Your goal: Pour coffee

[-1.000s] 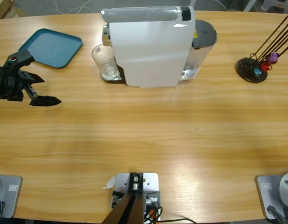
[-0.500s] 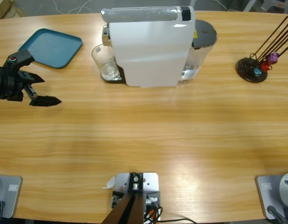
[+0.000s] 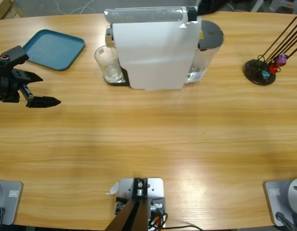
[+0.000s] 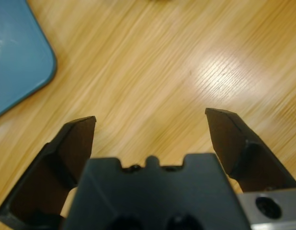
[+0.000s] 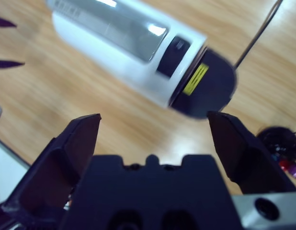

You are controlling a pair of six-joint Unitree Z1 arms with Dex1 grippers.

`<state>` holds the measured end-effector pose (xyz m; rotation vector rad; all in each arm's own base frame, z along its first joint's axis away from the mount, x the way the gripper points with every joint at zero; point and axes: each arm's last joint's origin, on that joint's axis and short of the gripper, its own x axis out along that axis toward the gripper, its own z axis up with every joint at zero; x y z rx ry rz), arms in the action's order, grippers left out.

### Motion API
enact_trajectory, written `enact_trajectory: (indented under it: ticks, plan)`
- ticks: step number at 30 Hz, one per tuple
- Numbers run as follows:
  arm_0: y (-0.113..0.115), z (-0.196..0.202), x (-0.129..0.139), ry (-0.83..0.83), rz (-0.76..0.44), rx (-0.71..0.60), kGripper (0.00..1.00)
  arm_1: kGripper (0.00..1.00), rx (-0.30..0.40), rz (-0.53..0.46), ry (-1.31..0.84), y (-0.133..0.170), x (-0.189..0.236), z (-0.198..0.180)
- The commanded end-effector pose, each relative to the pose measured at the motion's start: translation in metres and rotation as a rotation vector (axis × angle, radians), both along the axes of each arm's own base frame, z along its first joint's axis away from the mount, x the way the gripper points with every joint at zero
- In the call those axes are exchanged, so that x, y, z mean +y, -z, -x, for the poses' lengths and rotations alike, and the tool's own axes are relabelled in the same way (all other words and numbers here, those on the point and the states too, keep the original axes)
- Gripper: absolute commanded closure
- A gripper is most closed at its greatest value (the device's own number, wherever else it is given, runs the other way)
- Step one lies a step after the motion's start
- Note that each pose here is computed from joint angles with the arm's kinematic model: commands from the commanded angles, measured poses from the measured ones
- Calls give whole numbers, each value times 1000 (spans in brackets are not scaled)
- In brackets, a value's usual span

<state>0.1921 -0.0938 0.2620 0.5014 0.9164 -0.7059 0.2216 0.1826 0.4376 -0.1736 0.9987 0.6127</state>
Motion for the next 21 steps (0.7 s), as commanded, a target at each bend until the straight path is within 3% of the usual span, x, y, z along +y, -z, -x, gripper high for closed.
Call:
enact_trajectory:
  ticks: [1,6,13,17,21]
  plan:
    - [-4,14,-1,28,8,-17,4,0,-84,-101,7,7,-63,90]
    - [-10,14,-5,46,25,-36,4,0,-85,-133,-2,51,-93,126]
    - [-22,17,-3,20,65,-71,4,0,-91,-94,-100,75,-111,152]
    - [-28,27,2,3,91,-96,4,0,-181,-169,-146,95,-135,181]
    - [-25,31,3,1,89,-84,0,0,-157,-115,-123,106,-128,172]
